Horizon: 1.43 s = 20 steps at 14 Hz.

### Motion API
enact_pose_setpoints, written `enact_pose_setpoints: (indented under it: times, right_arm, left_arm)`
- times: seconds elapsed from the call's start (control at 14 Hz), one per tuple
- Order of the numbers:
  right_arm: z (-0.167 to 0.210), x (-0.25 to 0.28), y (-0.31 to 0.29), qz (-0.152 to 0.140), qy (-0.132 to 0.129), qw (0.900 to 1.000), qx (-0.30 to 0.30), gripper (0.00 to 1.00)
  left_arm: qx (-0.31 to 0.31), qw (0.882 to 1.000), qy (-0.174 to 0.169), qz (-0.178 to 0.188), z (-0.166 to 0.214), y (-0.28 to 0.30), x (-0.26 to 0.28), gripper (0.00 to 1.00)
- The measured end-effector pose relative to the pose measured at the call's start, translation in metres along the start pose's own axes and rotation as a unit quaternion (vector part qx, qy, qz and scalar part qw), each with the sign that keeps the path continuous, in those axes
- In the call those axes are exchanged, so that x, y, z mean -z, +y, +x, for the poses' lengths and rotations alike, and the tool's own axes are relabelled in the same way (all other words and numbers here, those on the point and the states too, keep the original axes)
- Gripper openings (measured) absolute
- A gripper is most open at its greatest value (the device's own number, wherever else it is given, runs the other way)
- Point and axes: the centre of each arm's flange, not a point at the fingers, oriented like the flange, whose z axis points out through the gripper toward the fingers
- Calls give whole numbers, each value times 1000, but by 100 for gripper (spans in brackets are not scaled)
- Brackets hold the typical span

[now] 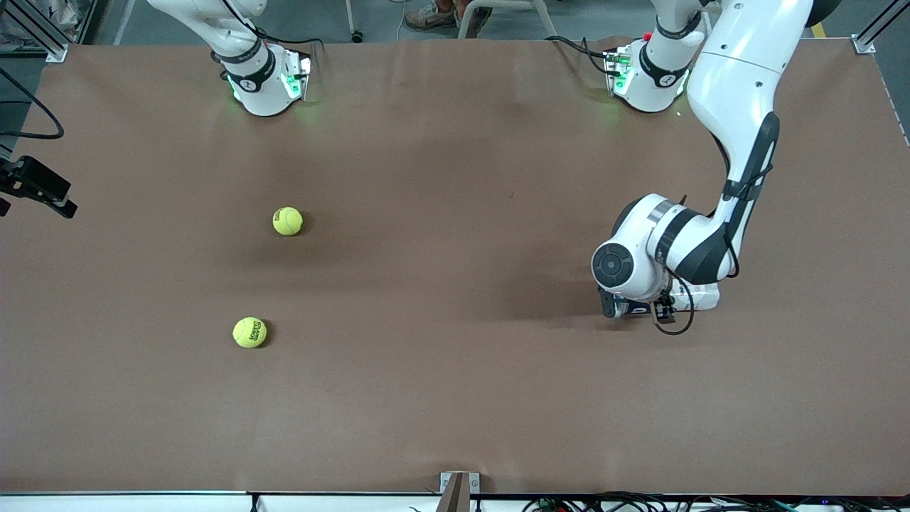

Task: Insert tennis ball vertically with right arm
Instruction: 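Grasp the can with the left gripper and tilt it upright, open end up, then carry the can with the left gripper while the right gripper approaches balls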

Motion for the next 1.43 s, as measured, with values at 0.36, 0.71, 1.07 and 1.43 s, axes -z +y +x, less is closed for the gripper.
enact_pose_setpoints:
  times: [0.36,0.71,1.07,1.43]
  right_arm:
    - [0,0,0,0,0,1000,0,100]
    - [0,0,-7,1,1,1000,6,100]
    - [0,1,-13,1,1,1000,11,100]
    - [0,2,-9,0,0,1000,8,100]
  left_arm:
    - [-9,1000,-4,-1,10,-2,-14,100]
    - [-9,1000,-6,-8,12,-4,-27,100]
    - [-10,1000,-9,-12,13,-4,-33,99]
    - [-10,1000,-5,-12,16,-5,-41,96]
